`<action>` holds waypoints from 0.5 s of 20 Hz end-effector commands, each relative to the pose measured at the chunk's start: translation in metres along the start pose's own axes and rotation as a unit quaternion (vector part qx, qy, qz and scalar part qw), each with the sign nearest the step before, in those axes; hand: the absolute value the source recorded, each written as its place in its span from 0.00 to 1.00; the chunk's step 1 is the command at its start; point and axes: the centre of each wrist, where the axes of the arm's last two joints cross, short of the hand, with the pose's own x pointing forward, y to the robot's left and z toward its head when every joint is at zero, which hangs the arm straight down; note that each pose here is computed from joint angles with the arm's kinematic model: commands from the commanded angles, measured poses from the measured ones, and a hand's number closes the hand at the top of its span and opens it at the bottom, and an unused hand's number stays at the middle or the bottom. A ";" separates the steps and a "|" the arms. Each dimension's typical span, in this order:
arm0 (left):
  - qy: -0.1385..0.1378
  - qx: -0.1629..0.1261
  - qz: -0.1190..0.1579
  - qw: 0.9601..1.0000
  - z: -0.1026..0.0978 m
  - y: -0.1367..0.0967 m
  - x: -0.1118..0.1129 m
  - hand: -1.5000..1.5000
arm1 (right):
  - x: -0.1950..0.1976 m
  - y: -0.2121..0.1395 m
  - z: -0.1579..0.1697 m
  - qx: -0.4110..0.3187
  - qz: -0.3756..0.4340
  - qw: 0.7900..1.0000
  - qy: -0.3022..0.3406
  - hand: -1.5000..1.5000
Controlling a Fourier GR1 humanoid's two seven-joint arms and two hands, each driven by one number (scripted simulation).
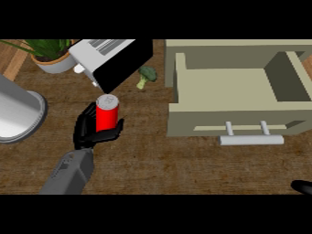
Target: Pick up the can, place it into the drawer and close the drawer
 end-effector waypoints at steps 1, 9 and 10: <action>-0.011 -0.059 0.003 0.998 -0.041 -0.028 0.031 1.00 | 0.000 0.000 0.005 0.001 0.009 1.000 0.002 0.00; -0.030 -0.111 -0.023 0.993 -0.059 -0.066 0.077 1.00 | -0.003 -0.011 0.004 -0.005 0.010 1.000 -0.004 0.00; -0.034 -0.120 -0.029 0.992 -0.065 -0.072 0.094 1.00 | 0.005 0.000 0.008 -0.013 0.023 1.000 0.001 0.00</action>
